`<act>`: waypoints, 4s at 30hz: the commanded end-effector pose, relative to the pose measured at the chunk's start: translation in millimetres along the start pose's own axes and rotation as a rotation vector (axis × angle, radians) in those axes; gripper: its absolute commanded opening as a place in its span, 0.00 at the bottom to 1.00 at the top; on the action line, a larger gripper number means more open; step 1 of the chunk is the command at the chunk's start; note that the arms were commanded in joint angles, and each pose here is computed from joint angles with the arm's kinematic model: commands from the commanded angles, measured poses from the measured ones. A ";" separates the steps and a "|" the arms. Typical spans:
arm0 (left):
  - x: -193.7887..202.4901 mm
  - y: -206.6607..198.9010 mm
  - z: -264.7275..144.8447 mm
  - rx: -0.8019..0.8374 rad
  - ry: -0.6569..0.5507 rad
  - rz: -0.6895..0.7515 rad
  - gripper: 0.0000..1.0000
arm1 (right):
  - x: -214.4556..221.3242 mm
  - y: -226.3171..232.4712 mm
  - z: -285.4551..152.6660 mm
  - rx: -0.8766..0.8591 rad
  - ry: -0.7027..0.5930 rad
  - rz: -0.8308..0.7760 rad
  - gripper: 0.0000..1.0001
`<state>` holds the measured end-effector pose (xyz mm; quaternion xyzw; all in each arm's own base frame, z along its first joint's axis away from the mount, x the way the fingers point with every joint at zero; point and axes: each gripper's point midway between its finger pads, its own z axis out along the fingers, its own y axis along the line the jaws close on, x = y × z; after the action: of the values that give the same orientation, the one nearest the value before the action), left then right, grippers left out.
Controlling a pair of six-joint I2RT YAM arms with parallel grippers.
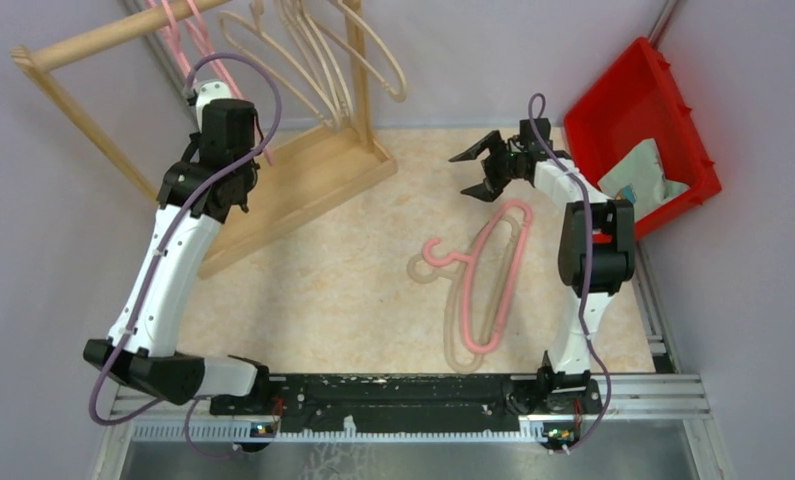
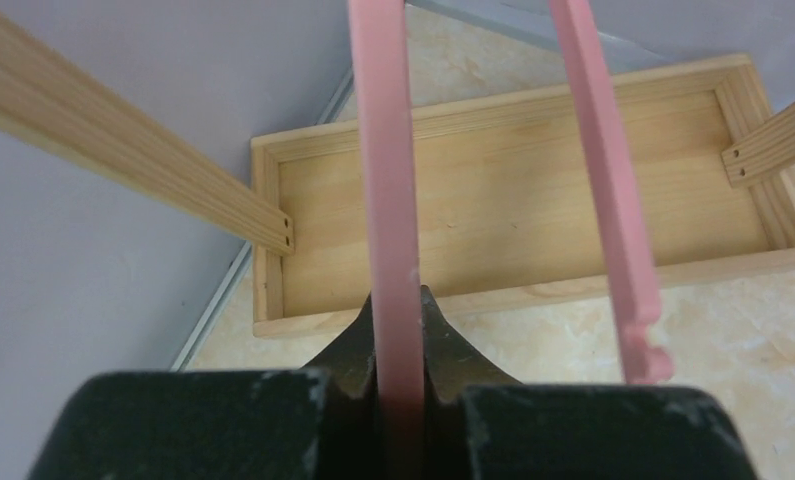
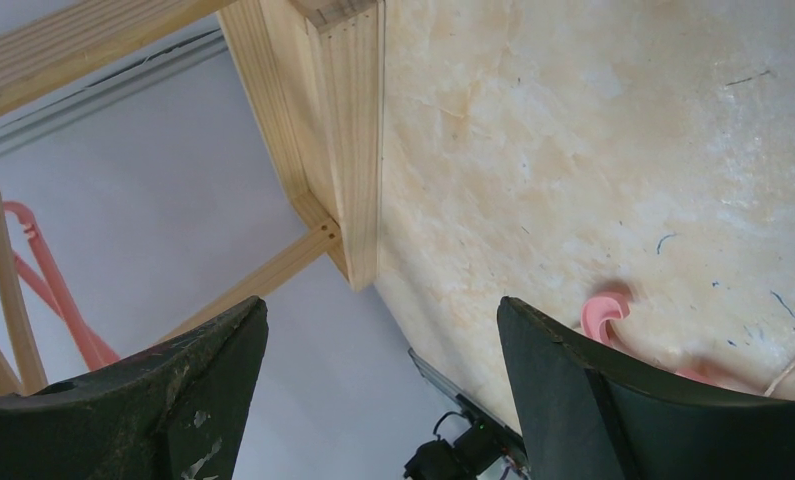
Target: Organize the hangers
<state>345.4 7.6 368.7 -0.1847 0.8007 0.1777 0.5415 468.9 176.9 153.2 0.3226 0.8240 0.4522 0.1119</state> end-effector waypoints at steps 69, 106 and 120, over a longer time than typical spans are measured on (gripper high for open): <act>137.0 -137.4 -116.3 1.122 0.200 -0.062 0.75 | -25.1 -154.4 -10.8 0.725 -0.159 -0.482 0.00; 200.7 -227.3 -144.0 1.553 0.164 -0.001 0.87 | 18.7 84.0 -63.1 -0.373 -0.024 -0.066 0.00; 227.9 -241.0 -155.7 1.704 0.278 0.055 0.24 | 27.1 107.1 -73.6 -0.540 0.052 0.029 0.00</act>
<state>270.2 -289.4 184.5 0.2394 0.7481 -0.4644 0.4092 467.9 178.5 238.3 0.3223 0.7052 0.6132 0.1511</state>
